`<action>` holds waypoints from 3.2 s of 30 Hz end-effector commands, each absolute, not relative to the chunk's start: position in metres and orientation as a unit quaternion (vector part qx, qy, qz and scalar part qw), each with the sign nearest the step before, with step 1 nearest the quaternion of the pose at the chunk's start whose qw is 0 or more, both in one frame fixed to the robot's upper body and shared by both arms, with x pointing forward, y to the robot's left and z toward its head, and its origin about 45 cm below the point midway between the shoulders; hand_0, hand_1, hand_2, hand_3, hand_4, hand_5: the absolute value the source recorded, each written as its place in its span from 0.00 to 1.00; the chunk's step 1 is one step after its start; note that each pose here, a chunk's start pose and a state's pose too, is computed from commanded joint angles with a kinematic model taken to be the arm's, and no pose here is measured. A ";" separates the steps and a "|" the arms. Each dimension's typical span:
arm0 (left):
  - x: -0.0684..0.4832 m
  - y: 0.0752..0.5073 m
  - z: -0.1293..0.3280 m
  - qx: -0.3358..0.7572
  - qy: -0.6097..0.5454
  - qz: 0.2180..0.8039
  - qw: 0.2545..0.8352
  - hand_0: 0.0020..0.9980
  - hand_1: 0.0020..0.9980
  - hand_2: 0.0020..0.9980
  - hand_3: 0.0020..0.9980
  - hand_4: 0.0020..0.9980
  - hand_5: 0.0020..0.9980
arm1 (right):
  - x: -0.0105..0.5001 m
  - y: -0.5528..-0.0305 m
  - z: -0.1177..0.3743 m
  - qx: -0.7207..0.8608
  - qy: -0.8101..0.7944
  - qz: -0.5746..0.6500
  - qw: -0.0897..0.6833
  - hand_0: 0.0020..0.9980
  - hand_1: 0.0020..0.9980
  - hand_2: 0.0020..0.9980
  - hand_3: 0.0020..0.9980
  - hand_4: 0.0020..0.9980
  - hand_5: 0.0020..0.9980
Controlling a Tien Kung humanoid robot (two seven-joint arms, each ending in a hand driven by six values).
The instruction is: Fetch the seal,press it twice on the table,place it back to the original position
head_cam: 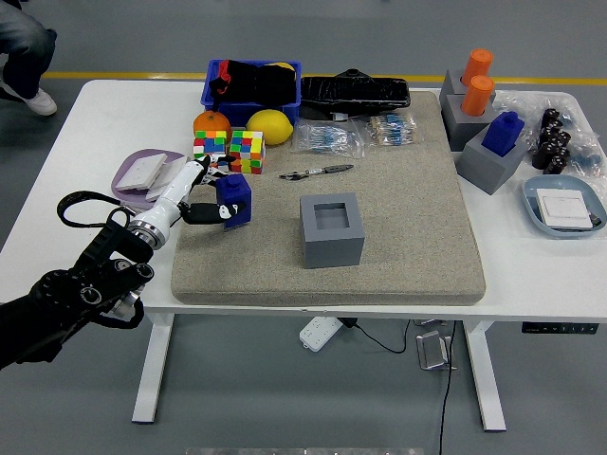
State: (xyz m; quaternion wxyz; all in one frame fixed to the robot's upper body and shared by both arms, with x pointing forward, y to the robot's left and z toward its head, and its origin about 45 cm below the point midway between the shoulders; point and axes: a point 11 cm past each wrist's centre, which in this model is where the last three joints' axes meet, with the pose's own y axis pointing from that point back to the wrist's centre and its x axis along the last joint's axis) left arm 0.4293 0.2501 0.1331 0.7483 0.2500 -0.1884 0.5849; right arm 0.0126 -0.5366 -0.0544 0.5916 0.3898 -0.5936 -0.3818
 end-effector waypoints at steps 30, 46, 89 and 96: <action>0.420 0.257 0.116 0.274 -0.174 0.578 0.749 0.73 0.40 0.40 0.84 0.66 0.00 | 0.013 -0.536 -0.055 0.390 -0.595 -0.382 0.590 0.77 0.68 0.68 0.63 0.71 0.34; 0.430 0.229 0.149 0.224 -0.196 0.568 0.767 0.73 0.41 0.40 0.84 0.66 0.00 | 0.014 -0.536 -0.055 0.390 -0.595 -0.382 0.590 0.77 0.68 0.68 0.63 0.71 0.34; 0.423 0.120 0.196 0.196 -0.249 0.431 0.845 0.73 0.41 0.40 0.85 0.67 0.00 | 0.016 -0.542 -0.051 0.391 -0.591 -0.375 0.597 0.78 0.68 0.68 0.63 0.71 0.34; 0.423 0.121 0.189 0.207 -0.250 0.428 0.843 0.73 0.41 0.41 0.85 0.67 0.00 | 0.015 -0.544 -0.050 0.391 -0.589 -0.373 0.601 0.78 0.68 0.68 0.63 0.71 0.34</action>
